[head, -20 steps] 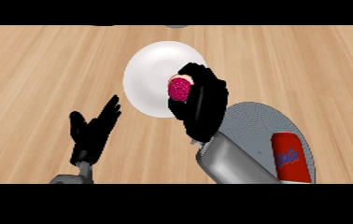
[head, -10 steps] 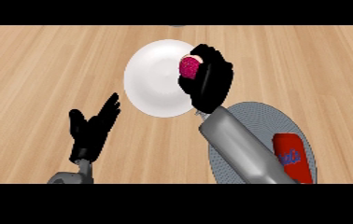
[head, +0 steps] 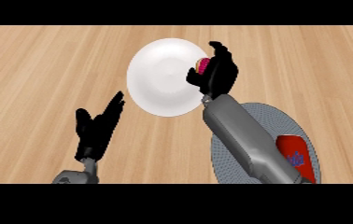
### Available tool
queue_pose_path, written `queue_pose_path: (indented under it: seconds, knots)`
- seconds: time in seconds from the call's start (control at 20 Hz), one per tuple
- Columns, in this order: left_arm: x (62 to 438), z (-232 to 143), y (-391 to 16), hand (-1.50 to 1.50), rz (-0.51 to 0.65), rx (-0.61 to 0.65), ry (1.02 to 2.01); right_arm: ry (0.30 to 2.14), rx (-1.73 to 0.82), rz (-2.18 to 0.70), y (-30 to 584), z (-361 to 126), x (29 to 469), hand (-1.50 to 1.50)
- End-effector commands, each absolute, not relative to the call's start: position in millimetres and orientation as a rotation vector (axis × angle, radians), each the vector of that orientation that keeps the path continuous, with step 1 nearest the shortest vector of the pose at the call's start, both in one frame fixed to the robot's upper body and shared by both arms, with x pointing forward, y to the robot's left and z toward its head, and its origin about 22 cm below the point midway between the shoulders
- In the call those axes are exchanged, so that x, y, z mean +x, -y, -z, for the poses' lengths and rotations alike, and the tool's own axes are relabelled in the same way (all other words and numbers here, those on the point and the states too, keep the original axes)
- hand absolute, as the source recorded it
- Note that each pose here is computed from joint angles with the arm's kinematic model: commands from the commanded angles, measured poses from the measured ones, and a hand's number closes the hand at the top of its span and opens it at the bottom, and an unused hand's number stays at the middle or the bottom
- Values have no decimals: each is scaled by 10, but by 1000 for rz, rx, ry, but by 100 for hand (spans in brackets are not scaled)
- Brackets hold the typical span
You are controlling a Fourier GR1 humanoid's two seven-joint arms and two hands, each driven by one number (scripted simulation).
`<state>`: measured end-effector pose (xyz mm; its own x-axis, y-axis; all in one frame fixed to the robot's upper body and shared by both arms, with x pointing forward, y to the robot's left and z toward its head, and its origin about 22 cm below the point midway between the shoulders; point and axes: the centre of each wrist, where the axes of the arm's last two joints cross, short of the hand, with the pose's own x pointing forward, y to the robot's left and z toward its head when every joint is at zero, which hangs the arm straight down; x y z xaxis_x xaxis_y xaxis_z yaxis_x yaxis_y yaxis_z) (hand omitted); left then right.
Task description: Pick the cupcake from the placemat and place it in the plate
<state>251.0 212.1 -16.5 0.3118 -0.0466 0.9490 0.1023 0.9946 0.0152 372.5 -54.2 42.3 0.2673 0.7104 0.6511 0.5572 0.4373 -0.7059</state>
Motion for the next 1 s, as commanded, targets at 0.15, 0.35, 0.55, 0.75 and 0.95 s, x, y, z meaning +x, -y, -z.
queue_pose_path:
  seconds: [0.15,0.35,0.55,0.75,0.95]
  knots:
    - [2577,195,-2094,0,107,-79,1215,1379,-1068,-86,548,-270,3761,-150]
    - [2527,203,-2048,0,110,-59,1223,1558,-1004,9,482,-366,3741,-150]
    - [2551,188,-2147,0,90,-64,1220,1645,-939,189,445,-559,3779,-150]
    - [2447,270,-2178,0,64,-49,1217,1627,-889,255,490,-467,3703,-150]
    - [2448,212,-2285,0,40,-5,1217,1615,-736,246,455,-364,3402,-150]
